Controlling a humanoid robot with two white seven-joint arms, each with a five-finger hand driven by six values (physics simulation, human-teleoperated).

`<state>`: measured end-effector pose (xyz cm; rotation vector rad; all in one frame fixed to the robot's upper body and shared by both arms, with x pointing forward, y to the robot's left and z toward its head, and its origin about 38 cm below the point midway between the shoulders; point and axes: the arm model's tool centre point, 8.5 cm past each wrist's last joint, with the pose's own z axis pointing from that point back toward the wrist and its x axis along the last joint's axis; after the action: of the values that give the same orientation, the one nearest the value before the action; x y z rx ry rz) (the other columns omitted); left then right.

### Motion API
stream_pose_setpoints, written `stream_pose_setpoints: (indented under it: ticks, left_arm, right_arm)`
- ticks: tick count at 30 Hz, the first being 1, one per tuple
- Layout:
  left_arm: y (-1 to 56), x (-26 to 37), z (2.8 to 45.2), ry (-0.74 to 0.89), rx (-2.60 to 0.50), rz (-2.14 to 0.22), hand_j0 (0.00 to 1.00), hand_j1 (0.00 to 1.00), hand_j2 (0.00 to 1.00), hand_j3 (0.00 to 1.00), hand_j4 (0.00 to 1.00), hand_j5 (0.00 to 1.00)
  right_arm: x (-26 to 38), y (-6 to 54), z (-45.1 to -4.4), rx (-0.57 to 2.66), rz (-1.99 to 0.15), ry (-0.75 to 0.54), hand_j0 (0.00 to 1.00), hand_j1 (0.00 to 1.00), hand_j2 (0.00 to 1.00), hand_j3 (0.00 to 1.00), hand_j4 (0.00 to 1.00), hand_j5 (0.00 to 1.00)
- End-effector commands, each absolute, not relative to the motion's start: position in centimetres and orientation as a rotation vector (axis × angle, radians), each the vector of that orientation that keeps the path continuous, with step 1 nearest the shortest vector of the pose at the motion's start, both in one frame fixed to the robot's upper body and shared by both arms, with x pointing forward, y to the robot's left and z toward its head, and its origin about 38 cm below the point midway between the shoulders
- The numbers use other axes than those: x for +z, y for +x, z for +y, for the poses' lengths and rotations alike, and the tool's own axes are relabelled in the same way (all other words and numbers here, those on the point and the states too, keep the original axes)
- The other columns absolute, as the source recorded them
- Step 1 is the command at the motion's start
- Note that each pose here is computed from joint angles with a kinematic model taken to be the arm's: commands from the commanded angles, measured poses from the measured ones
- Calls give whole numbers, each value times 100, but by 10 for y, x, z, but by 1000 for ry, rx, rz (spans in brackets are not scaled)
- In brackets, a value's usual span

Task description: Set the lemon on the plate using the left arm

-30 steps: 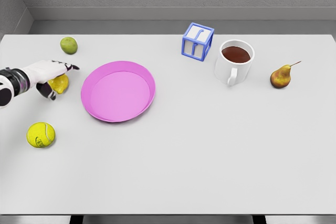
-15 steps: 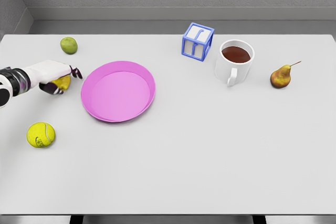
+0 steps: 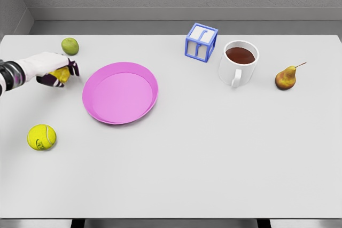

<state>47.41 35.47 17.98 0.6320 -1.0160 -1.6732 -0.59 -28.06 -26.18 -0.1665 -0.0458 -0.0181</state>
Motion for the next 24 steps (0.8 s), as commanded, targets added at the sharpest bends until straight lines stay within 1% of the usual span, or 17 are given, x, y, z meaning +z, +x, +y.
stream_pose_setpoints:
  ticks: [1, 10, 12, 15, 24]
  left_arm:
    - [474, 186, 364, 651, -1657, -1013, 54, 54, 54, 54, 54, 54]
    - [477, 199, 357, 635, -1641, -1073, 55, 55, 55, 55, 55, 55]
    - [475, 205, 347, 590, -1662, -1142, 56, 56, 56, 56, 56, 56]
    - [475, 206, 343, 575, -1663, -1163, 56, 56, 56, 56, 56, 56]
    - [472, 216, 329, 579, -1694, -1210, 56, 56, 56, 56, 56, 56]
  right_arm:
    - [-262, -6, -281, -18, -46, -166, 100, 100, 100, 100, 100, 100]
    - [-262, -6, -281, -19, -46, -167, 100, 100, 100, 100, 100, 100]
    - [-262, -6, -281, -18, -46, -166, 100, 100, 100, 100, 100, 100]
    - [-262, -6, -281, -18, -46, -166, 100, 100, 100, 100, 100, 100]
    - [-262, -6, -281, -18, -46, -166, 100, 100, 100, 100, 100, 100]
